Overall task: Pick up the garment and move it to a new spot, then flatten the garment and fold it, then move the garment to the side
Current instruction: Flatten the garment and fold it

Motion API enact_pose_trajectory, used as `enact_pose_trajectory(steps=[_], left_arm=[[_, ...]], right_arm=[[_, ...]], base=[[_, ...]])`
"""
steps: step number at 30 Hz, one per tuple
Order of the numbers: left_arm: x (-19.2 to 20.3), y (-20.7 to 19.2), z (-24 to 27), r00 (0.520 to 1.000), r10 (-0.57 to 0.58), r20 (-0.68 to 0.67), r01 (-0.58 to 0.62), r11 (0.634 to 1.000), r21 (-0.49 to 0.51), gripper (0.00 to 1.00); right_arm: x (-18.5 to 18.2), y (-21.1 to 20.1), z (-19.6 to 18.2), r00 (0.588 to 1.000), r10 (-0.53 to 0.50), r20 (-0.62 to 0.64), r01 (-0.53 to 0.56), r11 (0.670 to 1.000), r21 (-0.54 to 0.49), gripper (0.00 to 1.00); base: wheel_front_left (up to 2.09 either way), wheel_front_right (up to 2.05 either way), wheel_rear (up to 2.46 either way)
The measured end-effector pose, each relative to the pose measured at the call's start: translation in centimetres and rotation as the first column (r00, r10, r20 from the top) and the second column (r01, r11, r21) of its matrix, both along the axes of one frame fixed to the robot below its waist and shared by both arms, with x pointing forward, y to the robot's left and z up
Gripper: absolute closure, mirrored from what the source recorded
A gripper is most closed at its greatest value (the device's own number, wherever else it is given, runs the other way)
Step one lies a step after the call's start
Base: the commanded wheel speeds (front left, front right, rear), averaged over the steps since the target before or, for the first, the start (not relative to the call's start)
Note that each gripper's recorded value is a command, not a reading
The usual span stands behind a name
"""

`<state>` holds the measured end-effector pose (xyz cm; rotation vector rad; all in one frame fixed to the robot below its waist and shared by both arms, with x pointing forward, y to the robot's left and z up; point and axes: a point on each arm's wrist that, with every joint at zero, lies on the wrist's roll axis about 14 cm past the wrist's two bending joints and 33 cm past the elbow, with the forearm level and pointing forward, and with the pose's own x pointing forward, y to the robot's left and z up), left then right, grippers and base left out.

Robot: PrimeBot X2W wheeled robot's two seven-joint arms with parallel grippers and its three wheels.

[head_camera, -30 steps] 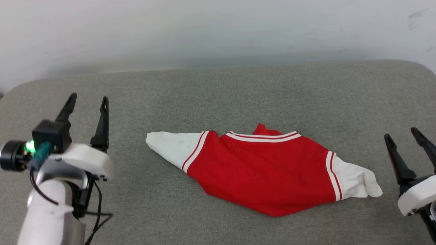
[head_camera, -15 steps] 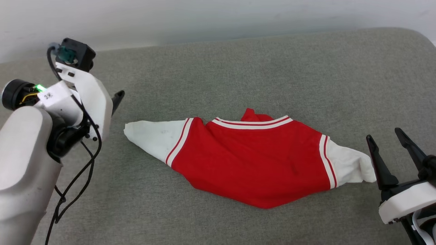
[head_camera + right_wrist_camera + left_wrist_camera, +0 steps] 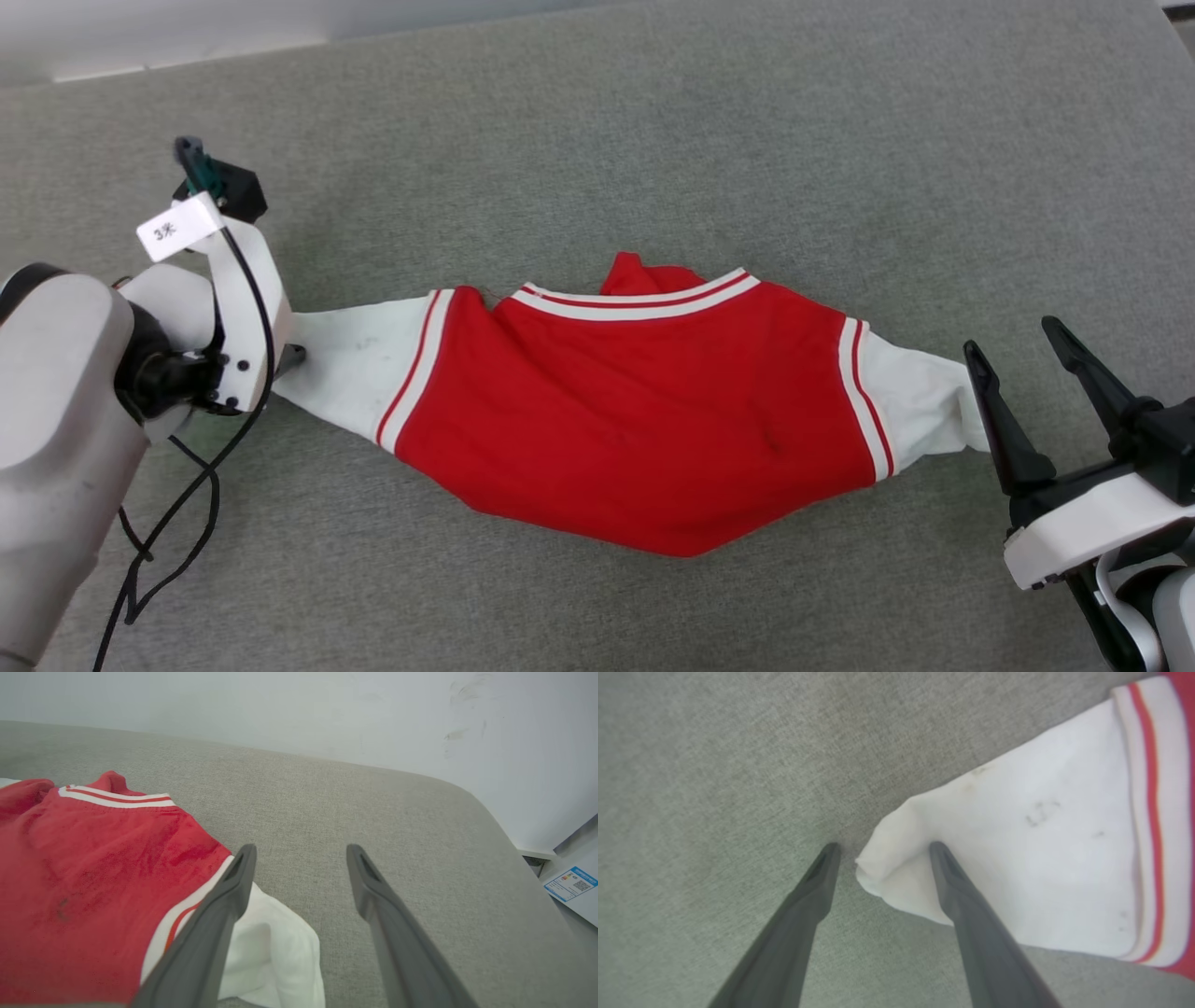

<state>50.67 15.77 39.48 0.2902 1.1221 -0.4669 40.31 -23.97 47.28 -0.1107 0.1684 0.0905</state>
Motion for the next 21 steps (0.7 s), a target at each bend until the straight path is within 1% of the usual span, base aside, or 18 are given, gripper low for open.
enact_pose_trajectory(steps=[3, 6, 7, 8, 12, 14, 17, 19, 21], left_arm=[[-0.4, 0.3, -1.9, 0.998, -0.015, -0.060, 0.018, 0.999, 0.038, 0.00], [-0.5, 0.2, -2.5, 0.996, -0.021, -0.092, 0.024, 0.999, 0.040, 0.00], [-0.6, 0.3, -2.6, 0.995, -0.024, -0.099, 0.029, 0.999, 0.043, 0.40], [-0.7, 0.3, -2.6, 0.995, -0.026, -0.100, 0.030, 0.999, 0.043, 1.00], [-0.7, -0.2, -2.0, 0.998, -0.033, -0.059, 0.033, 0.999, 0.009, 1.00], [-0.7, -0.5, -1.4, 0.999, -0.037, -0.030, 0.037, 0.999, -0.008, 1.00], [-0.5, -0.8, 0.3, 0.998, -0.047, 0.044, 0.049, 0.998, -0.037, 1.00], [-0.4, -0.9, 1.7, 0.994, -0.052, 0.096, 0.057, 0.997, -0.053, 1.00], [-0.5, -0.8, 2.7, 0.989, -0.062, 0.137, 0.070, 0.996, -0.055, 1.00]], right_arm=[[0.0, -0.5, -0.6, 1.000, -0.013, -0.015, 0.013, 1.000, -0.005, 0.00], [-0.2, -0.8, -1.3, 0.999, -0.023, -0.032, 0.023, 1.000, -0.008, 0.00], [-0.3, -0.9, -1.4, 0.999, -0.025, -0.036, 0.024, 1.000, -0.008, 0.00], [-0.2, -0.9, -1.5, 0.999, -0.025, -0.037, 0.025, 1.000, -0.007, 0.00], [0.5, -1.3, -0.3, 1.000, -0.017, -0.003, 0.017, 1.000, -0.025, 0.00], [0.8, -1.7, 0.8, 1.000, -0.006, 0.014, 0.007, 0.998, -0.057, 0.00], [1.7, -2.5, 3.3, 0.999, 0.025, 0.048, -0.019, 0.991, -0.131, 0.00], [2.2, -2.8, 4.6, 0.998, 0.057, 0.030, -0.051, 0.982, -0.181, 0.00], [2.5, -2.7, 4.8, 0.995, 0.085, -0.053, -0.095, 0.971, -0.220, 0.00]], base=[[0.00, 0.00, 0.00], [0.00, 0.00, 0.00], [0.00, 0.00, 0.00], [0.00, 0.00, 0.00], [0.00, 0.00, 0.00], [0.00, 0.00, 0.00], [0.00, 0.00, 0.00], [0.00, 0.00, 0.00], [0.00, 0.00, 0.00]])
